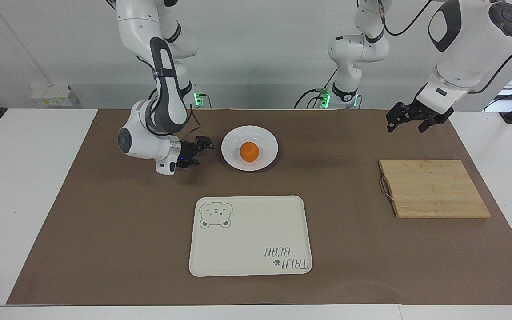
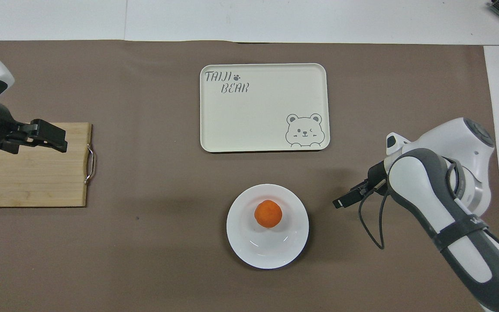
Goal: Place orange and plate with both arms
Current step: 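Reach the right gripper to the plate rim and grip it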
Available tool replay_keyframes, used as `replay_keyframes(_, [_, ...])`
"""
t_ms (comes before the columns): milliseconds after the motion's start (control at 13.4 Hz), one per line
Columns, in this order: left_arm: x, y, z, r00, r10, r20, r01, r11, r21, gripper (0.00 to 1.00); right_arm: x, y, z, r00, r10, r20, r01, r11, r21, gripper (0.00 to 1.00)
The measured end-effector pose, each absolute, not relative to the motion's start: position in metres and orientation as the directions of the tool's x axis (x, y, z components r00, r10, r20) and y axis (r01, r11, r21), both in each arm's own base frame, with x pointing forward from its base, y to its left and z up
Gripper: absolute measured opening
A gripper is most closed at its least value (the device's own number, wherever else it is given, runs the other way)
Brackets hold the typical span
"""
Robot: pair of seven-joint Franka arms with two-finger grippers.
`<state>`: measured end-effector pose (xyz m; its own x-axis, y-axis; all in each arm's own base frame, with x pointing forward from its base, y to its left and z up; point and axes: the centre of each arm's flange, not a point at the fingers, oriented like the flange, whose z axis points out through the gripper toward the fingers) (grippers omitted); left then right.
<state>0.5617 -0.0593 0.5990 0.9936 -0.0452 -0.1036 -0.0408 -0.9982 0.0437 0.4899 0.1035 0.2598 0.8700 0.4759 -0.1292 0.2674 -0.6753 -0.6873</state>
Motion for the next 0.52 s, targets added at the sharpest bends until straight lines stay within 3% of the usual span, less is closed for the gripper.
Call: replay_keyframes(521, [0.562, -0.059, 0.599, 0.994, -0.045, -0.104, -0.041, -0.998, 0.044, 1.00, 0.457, 0.148, 0.253, 0.867, 0.478, -0.141, 0.227, -0.630, -0.743, 1.00])
